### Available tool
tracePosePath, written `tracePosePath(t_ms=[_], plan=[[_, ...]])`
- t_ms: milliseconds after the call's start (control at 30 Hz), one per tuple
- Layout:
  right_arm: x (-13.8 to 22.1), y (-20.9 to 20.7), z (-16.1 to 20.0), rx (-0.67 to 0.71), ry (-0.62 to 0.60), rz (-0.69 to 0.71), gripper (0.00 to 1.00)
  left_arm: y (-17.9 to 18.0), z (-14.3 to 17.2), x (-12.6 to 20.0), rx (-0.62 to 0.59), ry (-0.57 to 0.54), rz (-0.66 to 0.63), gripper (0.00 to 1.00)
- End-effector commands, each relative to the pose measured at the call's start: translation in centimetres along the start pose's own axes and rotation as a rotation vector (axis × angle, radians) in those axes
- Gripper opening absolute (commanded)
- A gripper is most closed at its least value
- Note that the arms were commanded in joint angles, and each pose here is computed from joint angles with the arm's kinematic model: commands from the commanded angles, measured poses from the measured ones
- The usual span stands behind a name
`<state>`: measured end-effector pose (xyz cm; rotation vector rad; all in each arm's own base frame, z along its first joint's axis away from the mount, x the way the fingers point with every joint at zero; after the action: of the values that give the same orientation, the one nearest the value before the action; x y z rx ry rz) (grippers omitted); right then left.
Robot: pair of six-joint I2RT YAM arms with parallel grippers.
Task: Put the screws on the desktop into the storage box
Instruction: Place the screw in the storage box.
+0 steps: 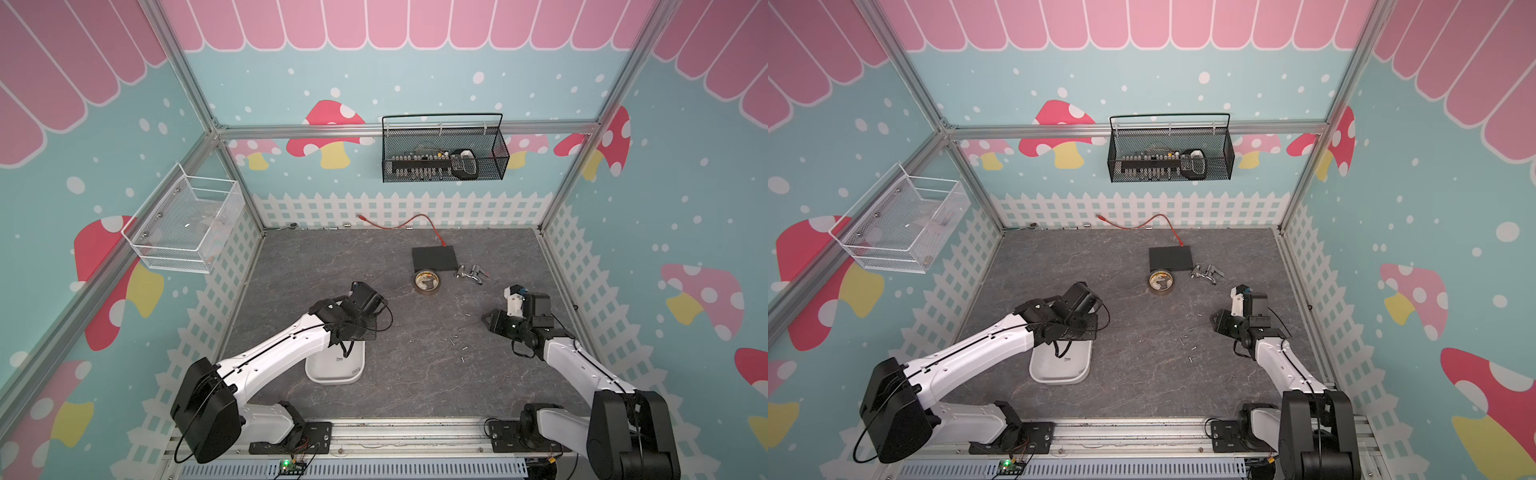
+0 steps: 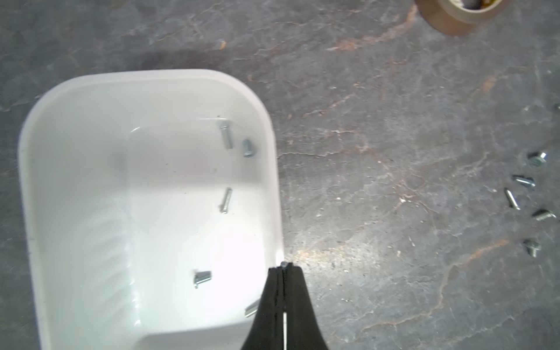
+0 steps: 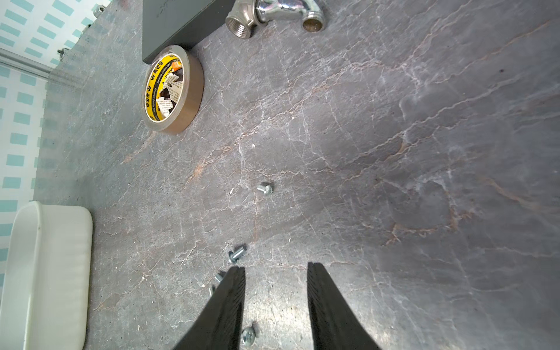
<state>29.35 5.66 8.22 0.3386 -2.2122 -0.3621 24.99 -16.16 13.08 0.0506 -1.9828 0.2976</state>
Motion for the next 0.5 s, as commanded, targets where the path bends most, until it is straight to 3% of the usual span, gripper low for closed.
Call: tracePosePath(t_ms=[0, 33, 167, 200, 467], plan=[[-0.2, 0.3, 0.7, -0.010, 0.021, -0.018, 0.40, 1.0, -0.5, -0.3, 0.040, -0.007, 0.024, 0.00], [-0.1, 0.4, 0.7, -0.008, 0.020, -0.019, 0.40, 1.5, -0.7, -0.5, 0.052, -0.011, 0.020, 0.00], [0.5, 0.8, 0.4, -0.001, 0.010, -0.025, 0.40, 2.9, -1.4, -0.7, 0.098, -0.037, 0.014, 0.49], [0.6, 1.0, 0.3, 0.002, 0.008, -0.027, 0.40, 3.0, -1.5, -0.6, 0.103, -0.045, 0.017, 0.55], [2.0, 3.9, 1.2, 0.080, 0.059, -0.030, 0.44, 1.6, -2.3, 2.4, 0.096, -0.145, 0.187, 0.58]])
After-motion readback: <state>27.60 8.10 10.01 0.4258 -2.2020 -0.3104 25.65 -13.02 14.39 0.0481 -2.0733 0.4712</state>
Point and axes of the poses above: each gripper's point midway between its finger pads, its own x axis back along the fingers, its own y axis along the line the jaws close on, z = x × y, the point moved 1 cm from there along x, back along the fingers, and after that the axes turned 12 degrees about x, right-handed, at the moved point
